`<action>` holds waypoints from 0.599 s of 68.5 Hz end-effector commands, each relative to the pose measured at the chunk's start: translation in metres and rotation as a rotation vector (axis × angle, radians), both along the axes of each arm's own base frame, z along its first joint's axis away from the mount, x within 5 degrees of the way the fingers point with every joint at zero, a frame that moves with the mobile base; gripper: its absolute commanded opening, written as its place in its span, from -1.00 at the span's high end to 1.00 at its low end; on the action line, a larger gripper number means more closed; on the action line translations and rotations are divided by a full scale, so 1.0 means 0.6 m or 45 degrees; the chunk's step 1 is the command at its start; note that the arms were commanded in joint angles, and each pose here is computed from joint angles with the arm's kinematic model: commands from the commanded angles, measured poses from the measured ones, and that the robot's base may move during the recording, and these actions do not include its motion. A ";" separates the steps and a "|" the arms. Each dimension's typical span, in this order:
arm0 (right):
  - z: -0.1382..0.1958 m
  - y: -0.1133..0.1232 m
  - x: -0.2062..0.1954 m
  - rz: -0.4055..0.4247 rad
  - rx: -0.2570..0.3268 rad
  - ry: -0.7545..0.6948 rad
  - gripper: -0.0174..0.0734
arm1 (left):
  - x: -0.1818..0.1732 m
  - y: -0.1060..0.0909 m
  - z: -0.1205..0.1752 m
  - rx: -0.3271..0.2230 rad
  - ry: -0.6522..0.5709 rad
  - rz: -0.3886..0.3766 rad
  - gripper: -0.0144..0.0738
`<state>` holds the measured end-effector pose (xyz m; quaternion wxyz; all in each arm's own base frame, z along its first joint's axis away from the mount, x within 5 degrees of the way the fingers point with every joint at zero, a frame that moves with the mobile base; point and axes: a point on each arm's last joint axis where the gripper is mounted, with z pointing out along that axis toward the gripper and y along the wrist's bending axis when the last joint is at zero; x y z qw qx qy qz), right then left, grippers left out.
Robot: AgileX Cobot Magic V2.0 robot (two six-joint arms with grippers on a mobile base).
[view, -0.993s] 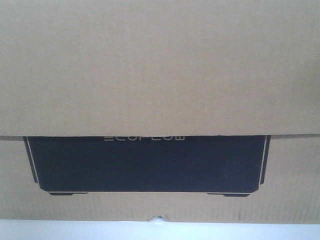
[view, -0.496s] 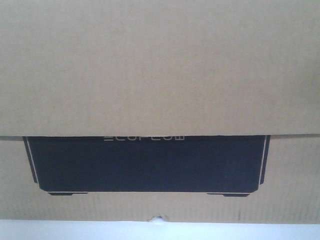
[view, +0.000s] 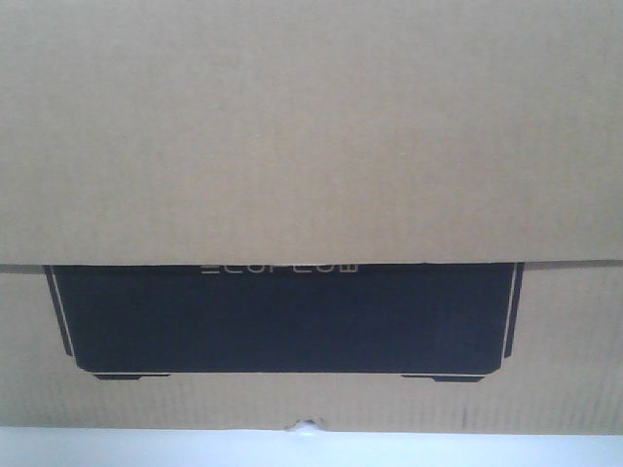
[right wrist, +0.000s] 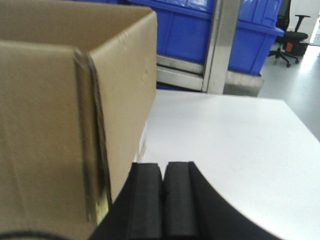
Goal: Grab box from left shelf to table start
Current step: 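Open both grippers and withdraw them from the box walls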
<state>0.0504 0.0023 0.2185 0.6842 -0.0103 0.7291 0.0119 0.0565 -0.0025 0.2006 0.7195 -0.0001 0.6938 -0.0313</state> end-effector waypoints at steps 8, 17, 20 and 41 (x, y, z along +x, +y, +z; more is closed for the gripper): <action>-0.027 -0.007 0.009 -0.082 0.145 -0.166 0.49 | -0.003 0.001 0.017 -0.013 -0.138 0.008 0.90; -0.030 -0.006 0.010 -0.079 0.163 -0.142 0.49 | -0.003 0.001 0.017 -0.012 -0.133 0.008 0.90; -0.030 -0.006 0.010 -0.079 0.157 -0.139 0.49 | -0.003 0.001 0.017 -0.012 -0.133 0.008 0.90; -0.032 -0.006 0.010 -0.078 0.156 -0.121 0.49 | -0.003 0.001 0.017 -0.012 -0.133 0.008 0.90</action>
